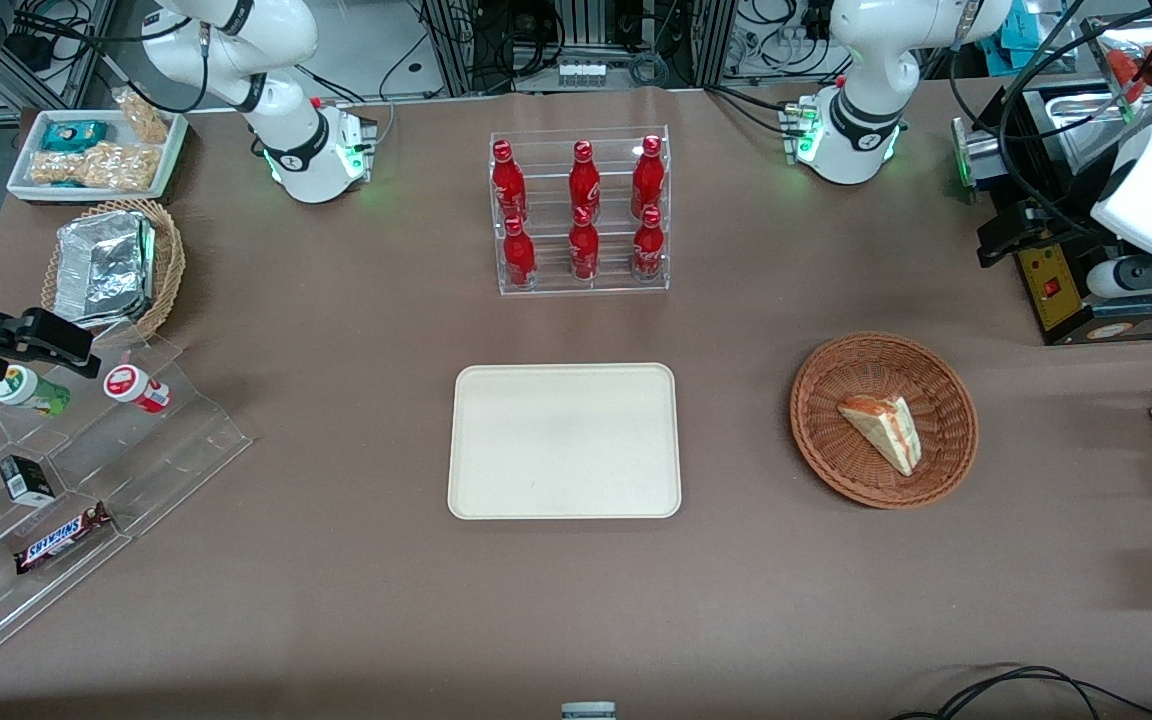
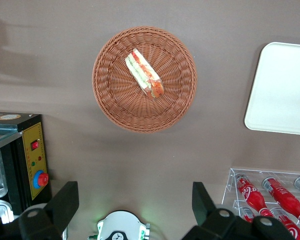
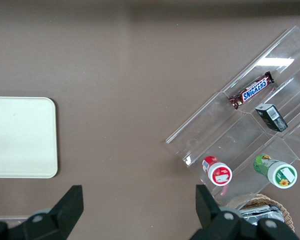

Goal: Place sandwich from basket to tray

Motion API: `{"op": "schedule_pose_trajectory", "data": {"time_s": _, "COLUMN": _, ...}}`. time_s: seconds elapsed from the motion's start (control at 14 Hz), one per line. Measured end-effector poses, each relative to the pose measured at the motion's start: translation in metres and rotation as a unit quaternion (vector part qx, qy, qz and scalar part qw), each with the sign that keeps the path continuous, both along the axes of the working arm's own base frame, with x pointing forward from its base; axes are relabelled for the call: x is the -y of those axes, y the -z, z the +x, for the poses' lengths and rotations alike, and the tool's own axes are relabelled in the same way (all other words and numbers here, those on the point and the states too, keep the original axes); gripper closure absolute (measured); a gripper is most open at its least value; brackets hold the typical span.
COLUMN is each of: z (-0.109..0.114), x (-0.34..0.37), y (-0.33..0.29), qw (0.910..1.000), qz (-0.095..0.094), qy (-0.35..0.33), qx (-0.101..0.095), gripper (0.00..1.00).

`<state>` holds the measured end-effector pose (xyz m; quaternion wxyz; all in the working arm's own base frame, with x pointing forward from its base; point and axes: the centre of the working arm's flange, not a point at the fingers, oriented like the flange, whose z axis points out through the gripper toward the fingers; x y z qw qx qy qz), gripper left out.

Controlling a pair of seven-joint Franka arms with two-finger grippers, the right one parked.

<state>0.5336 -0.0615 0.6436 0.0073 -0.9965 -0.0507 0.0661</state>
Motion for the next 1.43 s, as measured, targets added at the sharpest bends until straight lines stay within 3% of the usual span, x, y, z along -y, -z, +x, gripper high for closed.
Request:
{"op": "schedule_pose_trajectory", "data": {"time_s": 0.57, "z": -0.003, "x": 0.000, "y": -0.003, "qw": 0.9998, "qz": 0.004, "qy": -0.019, "qx": -0.006, "gripper": 0.00}}
{"op": "schedule_pose_trajectory", "data": {"time_s": 0.79, "z": -0.002, "x": -0.001, "y": 0.005, "qw": 0.9963, "qz": 0.014, "qy": -0.083, "qx": -0.020, "gripper": 0.00}}
{"op": "schedule_pose_trajectory", "data": {"time_s": 0.93, "z": 0.002, "x": 0.002, "y": 0.028, "qw": 0.9941, "qz": 0.021, "qy": -0.097, "qx": -0.045, "gripper": 0.00}}
{"op": "schedule_pose_trajectory", "data": {"time_s": 1.07, "z": 0.013, "x": 0.010, "y": 0.061, "qw": 0.9924, "qz": 0.025, "qy": -0.095, "qx": -0.074, "gripper": 0.00}}
{"op": "schedule_pose_trajectory", "data": {"time_s": 1.14, "z": 0.023, "x": 0.012, "y": 0.078, "qw": 0.9920, "qz": 0.025, "qy": -0.095, "qx": -0.079, "gripper": 0.00}}
{"op": "schedule_pose_trajectory", "data": {"time_s": 1.43, "z": 0.072, "x": 0.011, "y": 0.158, "qw": 0.9908, "qz": 0.015, "qy": -0.112, "qx": -0.073, "gripper": 0.00}}
